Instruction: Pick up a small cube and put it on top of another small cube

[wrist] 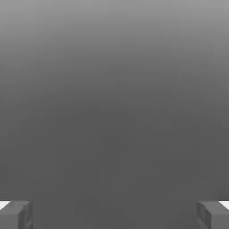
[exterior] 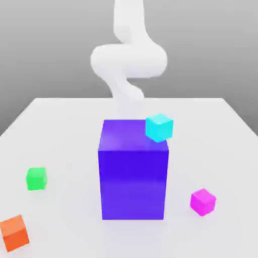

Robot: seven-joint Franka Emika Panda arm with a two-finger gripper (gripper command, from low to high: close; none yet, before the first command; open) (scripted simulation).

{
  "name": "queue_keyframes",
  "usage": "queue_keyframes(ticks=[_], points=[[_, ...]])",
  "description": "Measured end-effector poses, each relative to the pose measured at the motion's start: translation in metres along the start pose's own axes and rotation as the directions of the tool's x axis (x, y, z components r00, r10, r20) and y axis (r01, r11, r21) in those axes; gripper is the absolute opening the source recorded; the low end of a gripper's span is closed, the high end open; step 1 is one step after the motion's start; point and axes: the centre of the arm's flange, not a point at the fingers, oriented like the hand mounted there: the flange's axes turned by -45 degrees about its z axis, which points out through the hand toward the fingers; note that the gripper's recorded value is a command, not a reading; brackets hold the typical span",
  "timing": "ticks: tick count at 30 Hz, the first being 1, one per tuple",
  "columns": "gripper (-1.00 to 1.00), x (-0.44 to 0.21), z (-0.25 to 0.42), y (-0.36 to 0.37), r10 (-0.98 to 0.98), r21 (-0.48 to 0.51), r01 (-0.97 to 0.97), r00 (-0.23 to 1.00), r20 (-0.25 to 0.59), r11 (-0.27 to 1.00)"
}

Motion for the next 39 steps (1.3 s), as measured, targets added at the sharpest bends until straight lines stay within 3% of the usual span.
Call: queue_keyframes(ticks=[8, 18, 24, 31, 32, 39], points=[[0.0, -0.064, 0.167, -0.07, -0.137, 0.169, 0.096, 0.959, 0.247, 0.981], [0.0, -0.224, 0.299, -0.155, -0.348, 0.268, 0.241, 0.799, 0.491, 0.933], [0.0, -0.331, 0.337, -0.175, -0.464, 0.287, 0.365, 0.664, 0.586, 0.886], [0.0, -0.38, 0.384, -0.171, -0.47, 0.285, 0.376, 0.65, 0.597, 0.882], [-1.0, -0.384, 0.388, -0.171, -0.47, 0.285, 0.375, 0.65, 0.598, 0.882], [-1.0, -0.383, 0.387, -0.171, -0.47, 0.285, 0.376, 0.65, 0.597, 0.882]])
